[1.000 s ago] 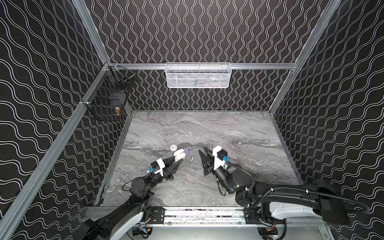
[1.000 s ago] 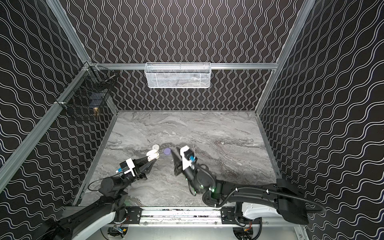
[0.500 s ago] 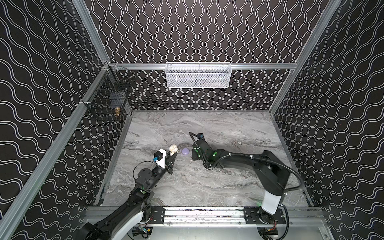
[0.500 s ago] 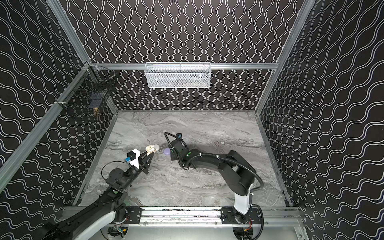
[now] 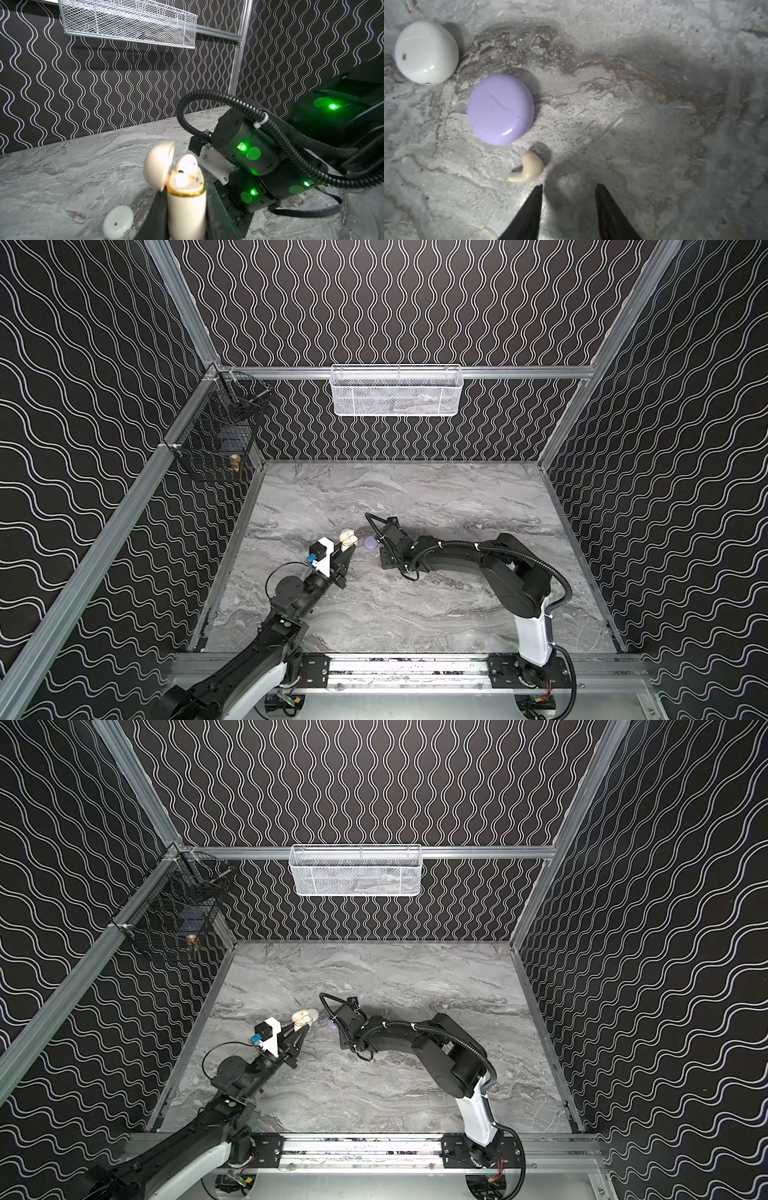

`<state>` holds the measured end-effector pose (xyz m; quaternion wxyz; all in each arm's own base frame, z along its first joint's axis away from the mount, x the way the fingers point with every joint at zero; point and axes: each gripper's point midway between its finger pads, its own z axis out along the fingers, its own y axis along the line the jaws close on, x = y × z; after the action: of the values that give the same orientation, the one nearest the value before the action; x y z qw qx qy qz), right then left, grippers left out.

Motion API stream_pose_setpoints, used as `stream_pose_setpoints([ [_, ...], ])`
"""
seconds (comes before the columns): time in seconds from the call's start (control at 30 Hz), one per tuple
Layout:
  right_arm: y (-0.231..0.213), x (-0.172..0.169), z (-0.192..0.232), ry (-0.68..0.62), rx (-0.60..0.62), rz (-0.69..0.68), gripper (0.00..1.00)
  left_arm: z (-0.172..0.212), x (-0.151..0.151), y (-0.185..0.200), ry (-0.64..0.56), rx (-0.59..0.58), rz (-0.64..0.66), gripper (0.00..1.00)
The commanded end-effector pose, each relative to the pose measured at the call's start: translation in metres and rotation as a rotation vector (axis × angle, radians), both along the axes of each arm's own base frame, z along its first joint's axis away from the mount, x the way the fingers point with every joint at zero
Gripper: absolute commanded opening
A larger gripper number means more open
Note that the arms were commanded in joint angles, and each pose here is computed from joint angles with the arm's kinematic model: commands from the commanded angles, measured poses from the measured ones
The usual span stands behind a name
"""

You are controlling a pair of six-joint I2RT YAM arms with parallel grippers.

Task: Insert the wireless bluetooth earbuds into the charging case
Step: 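Move the right gripper back over the second cream earbud on table, then lower the right gripper and close it on the second cream earbud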

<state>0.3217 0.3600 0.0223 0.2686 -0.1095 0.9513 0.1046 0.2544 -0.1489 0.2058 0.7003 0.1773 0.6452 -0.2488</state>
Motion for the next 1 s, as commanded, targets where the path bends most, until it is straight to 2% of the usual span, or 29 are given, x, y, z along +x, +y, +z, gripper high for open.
stream_pose_setpoints([
  [0.0,-0.005,-0.001,0.007,-0.009,-0.018,-0.017,0.45,0.01,-0.001,-0.001,-0.036,-0.005,-0.01,0.0],
  [0.17,0.003,-0.001,0.032,-0.061,0.013,-0.006,0.51,0.013,-0.003,-0.002,-0.046,-0.01,-0.016,0.0],
  [0.3,0.014,0.002,0.037,-0.075,0.019,0.004,0.57,0.012,-0.003,-0.001,-0.042,-0.01,-0.012,0.0],
  [0.63,0.013,0.012,0.004,-0.055,-0.088,-0.034,0.59,0.014,-0.004,-0.003,-0.053,-0.013,-0.026,0.0],
  [0.97,0.0,0.006,-0.005,-0.05,-0.133,-0.044,0.61,0.014,-0.004,-0.003,-0.052,-0.009,-0.027,0.0],
])
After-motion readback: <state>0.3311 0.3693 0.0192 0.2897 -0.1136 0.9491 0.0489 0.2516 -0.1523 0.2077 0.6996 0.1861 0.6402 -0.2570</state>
